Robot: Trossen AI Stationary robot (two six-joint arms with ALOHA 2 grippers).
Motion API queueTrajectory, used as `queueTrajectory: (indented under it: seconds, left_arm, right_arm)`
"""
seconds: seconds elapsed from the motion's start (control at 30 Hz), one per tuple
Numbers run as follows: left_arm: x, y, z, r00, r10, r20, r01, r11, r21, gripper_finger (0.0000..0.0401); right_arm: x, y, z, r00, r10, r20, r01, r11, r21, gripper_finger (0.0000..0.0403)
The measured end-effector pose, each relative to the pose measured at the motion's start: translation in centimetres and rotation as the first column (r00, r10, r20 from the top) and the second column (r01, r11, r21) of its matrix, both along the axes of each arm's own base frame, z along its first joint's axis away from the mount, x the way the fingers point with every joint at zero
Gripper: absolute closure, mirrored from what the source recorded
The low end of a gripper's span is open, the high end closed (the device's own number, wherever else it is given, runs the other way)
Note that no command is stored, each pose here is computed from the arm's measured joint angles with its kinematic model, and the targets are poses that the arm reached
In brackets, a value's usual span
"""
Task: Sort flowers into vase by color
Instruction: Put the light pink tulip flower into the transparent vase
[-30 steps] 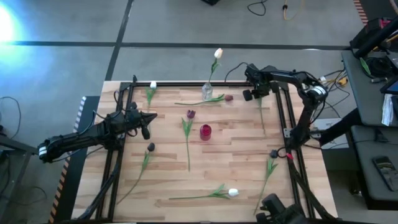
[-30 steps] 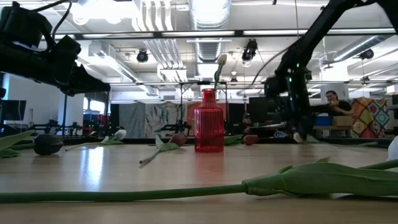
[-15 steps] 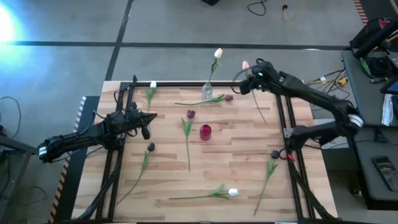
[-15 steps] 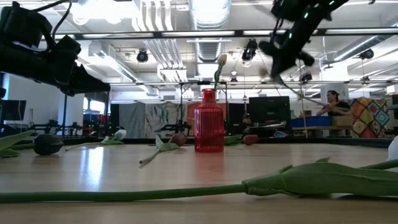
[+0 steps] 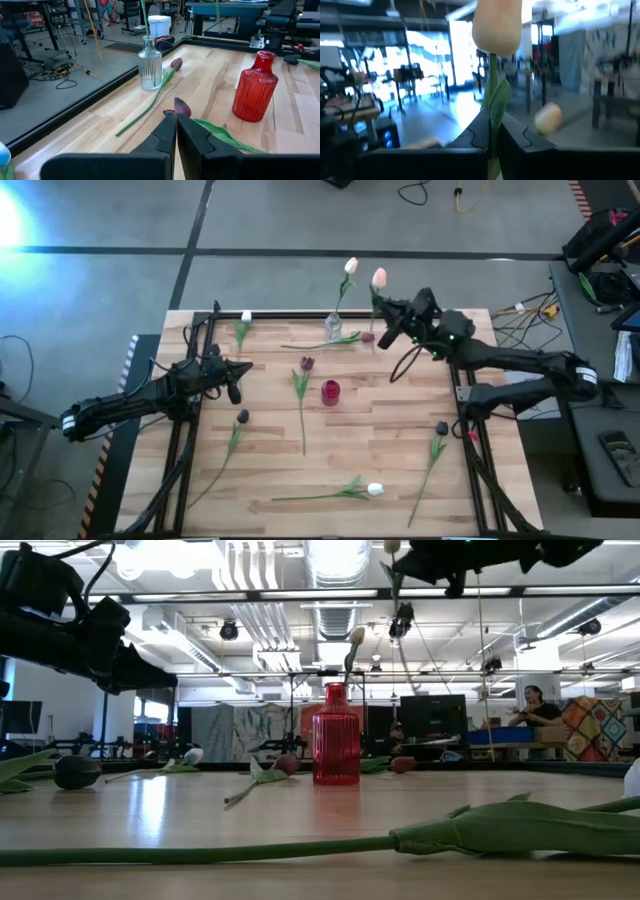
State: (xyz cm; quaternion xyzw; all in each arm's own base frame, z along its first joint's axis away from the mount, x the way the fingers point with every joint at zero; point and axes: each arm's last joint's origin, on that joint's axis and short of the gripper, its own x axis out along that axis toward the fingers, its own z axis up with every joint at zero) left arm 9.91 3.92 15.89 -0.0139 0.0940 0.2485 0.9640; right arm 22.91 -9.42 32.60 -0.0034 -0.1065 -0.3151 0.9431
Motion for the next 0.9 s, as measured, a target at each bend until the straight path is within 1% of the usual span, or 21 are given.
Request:
queueTrajectory:
  seconds: [0.03, 0.23, 0.37, 0.67, 0.77, 0.9]
  left_arm:
    - [0.0, 0.0, 0.0, 1.000, 0.000, -0.001, 0.000, 1.000, 0.000, 0.0401]
    - [0.0, 0.0, 0.0, 1.000, 0.000, -0.001, 0.000, 1.000, 0.000, 0.0401]
    - [0.0, 0.0, 0.0, 1.000, 0.000, -0.001, 0.000, 1.000, 0.000, 0.0401]
    - [0.0, 0.0, 0.0, 1.000, 0.000, -0.001, 0.000, 1.000, 0.000, 0.0401]
    - [0.0, 0.0, 0.0, 1.000, -0.001, -0.002, 0.001, 1.000, 0.000, 0.0401]
    - [0.0, 0.0, 0.0, 1.000, 0.000, -0.003, 0.000, 1.000, -0.001, 0.0401]
  right_arm:
    - [0.4, -0.1, -0.1, 1.000, -0.002, 0.014, 0.002, 1.000, -0.022, 0.0390]
    - [3.5, -1.3, -0.4, 0.995, -0.007, 0.096, 0.015, 0.997, -0.081, 0.0390]
    - [6.0, -2.2, -0.3, 0.997, -0.019, 0.076, 0.028, 0.992, -0.124, 0.0390]
    - [11.3, -4.2, 1.0, 0.998, -0.046, 0.048, 0.055, 0.975, -0.215, 0.0390]
    - [12.4, -4.9, 1.2, 0.998, -0.054, 0.044, 0.062, 0.973, -0.222, 0.0390]
    - [13.1, -5.8, 0.8, 0.997, -0.074, 0.026, 0.078, 0.971, -0.225, 0.0390]
